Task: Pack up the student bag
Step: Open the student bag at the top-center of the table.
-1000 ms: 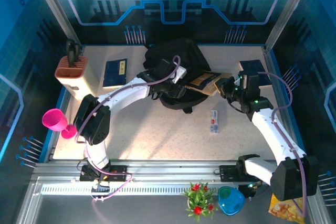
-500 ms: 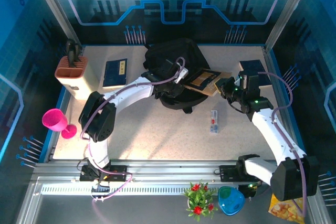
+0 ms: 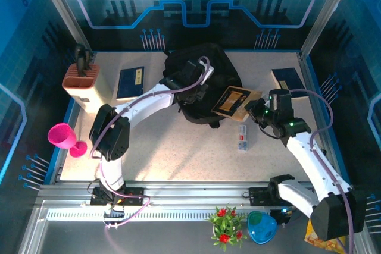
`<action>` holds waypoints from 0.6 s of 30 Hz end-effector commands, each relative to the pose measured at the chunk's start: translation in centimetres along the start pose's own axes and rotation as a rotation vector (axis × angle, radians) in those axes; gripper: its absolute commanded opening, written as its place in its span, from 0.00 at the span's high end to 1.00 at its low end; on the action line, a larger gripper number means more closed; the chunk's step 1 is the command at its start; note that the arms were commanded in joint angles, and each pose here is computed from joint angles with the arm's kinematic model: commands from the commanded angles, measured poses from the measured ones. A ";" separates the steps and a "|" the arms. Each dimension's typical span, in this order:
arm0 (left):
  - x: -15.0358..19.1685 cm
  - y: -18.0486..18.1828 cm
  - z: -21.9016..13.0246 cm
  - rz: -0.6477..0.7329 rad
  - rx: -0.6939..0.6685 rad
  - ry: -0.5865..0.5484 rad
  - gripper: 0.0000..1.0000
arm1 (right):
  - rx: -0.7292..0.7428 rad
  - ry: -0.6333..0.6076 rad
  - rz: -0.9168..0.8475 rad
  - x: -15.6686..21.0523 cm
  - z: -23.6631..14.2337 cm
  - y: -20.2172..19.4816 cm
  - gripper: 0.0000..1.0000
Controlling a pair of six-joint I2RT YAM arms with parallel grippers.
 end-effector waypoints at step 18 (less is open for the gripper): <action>-5.5 -2.5 -8.0 0.025 0.126 -0.484 1.00 | -0.429 -0.005 0.151 -2.4 2.2 9.3 1.00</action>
Point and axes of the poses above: each hand's point on the last joint's axis, 136 mm out from that joint toward the fingers, its own z axis out along the fingers, its own y axis along the line the jaws close on, x = y × z, the point moved 10 cm from there along -z, back along the fingers, and after that the axes turned 1 degree about z, right-handed, at the moved point
